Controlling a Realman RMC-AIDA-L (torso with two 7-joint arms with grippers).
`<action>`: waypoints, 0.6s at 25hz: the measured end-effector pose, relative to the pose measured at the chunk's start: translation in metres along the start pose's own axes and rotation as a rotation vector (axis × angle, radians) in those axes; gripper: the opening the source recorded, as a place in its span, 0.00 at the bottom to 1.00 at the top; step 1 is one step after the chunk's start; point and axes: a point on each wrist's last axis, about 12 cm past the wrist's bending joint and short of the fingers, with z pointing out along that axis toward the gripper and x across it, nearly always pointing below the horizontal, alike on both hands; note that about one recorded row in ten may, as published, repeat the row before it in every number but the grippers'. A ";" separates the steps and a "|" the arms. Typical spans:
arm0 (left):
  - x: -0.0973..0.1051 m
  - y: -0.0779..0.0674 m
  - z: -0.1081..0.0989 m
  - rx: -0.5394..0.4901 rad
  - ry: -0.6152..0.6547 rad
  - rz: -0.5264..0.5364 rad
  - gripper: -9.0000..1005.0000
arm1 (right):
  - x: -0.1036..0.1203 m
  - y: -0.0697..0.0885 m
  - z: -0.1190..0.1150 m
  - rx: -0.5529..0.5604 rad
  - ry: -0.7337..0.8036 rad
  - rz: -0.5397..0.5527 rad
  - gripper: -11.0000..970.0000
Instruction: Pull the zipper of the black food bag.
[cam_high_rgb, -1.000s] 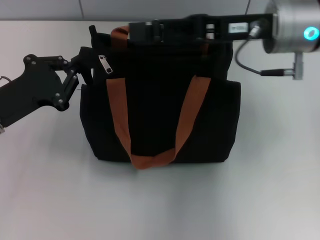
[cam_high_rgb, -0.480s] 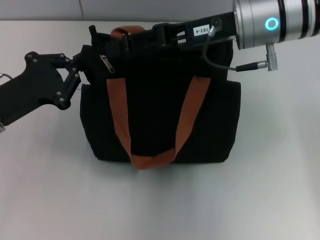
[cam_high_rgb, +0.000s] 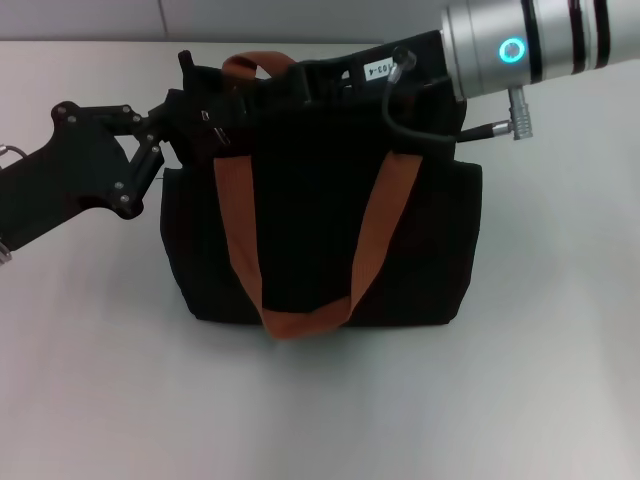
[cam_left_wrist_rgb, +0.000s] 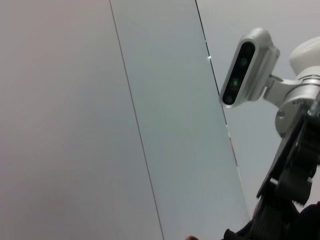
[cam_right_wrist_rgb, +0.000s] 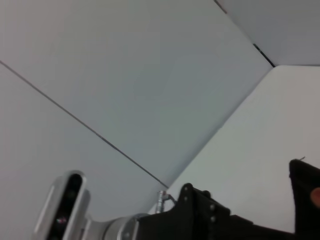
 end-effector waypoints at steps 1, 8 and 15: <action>-0.001 0.000 0.000 0.003 -0.004 -0.001 0.05 | 0.000 -0.001 0.003 0.015 0.009 -0.007 0.54; -0.002 0.001 0.002 0.009 -0.011 -0.006 0.05 | -0.003 0.000 0.012 0.046 0.027 -0.032 0.54; -0.002 0.001 0.004 0.010 -0.013 -0.009 0.06 | -0.005 0.002 0.018 0.051 0.041 -0.051 0.54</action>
